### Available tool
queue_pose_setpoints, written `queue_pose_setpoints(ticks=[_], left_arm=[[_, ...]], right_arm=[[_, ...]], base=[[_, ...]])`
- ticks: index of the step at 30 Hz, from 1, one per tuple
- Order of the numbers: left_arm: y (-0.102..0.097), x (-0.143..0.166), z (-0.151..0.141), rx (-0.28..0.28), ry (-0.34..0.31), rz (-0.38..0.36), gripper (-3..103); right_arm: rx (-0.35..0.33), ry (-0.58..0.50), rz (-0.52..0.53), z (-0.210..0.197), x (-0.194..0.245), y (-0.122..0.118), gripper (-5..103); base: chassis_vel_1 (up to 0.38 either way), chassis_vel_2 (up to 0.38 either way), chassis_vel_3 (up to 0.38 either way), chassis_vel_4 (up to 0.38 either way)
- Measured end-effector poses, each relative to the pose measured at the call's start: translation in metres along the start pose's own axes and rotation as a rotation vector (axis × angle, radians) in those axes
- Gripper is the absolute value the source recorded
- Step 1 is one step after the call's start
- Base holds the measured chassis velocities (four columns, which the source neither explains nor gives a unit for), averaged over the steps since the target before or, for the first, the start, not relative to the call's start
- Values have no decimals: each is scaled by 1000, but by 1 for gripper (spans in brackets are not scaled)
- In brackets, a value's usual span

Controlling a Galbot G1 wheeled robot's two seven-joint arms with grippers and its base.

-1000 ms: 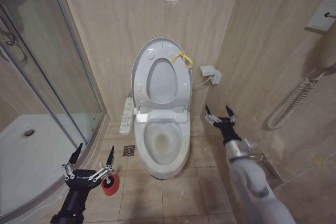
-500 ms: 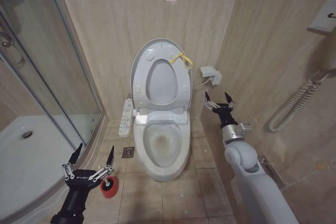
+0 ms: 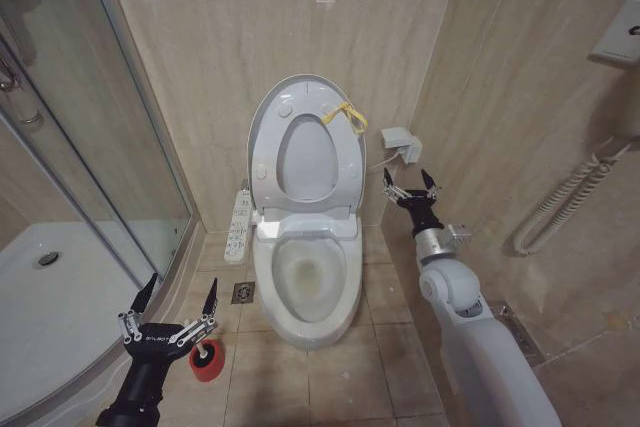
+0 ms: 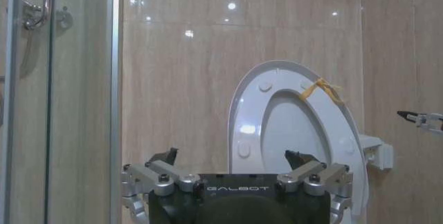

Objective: Open the toilet lid, clean the toilet bowl with a toilet brush, close the toilet lid, and flush.

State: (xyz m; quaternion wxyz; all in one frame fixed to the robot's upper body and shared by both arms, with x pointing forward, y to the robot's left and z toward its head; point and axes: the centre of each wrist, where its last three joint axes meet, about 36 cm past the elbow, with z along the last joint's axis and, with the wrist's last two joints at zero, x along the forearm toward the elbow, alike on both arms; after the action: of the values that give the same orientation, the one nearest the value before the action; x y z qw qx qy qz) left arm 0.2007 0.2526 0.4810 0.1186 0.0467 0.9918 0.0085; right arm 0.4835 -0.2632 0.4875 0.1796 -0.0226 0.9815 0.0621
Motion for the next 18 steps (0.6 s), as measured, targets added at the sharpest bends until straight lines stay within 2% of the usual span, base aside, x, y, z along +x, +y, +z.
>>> queue_pose_setpoints(ticks=[8, 18], left_arm=[[0, 0, 0, 0, 0, 0, 100], [0, 0, 0, 0, 0, 0, 100]], right_arm=[[0, -14, -10, 6, -6, 4, 100], [36, -17, 14, 3, -48, 17, 100]], base=[[-81, 79, 88, -81], [-48, 35, 33, -36]])
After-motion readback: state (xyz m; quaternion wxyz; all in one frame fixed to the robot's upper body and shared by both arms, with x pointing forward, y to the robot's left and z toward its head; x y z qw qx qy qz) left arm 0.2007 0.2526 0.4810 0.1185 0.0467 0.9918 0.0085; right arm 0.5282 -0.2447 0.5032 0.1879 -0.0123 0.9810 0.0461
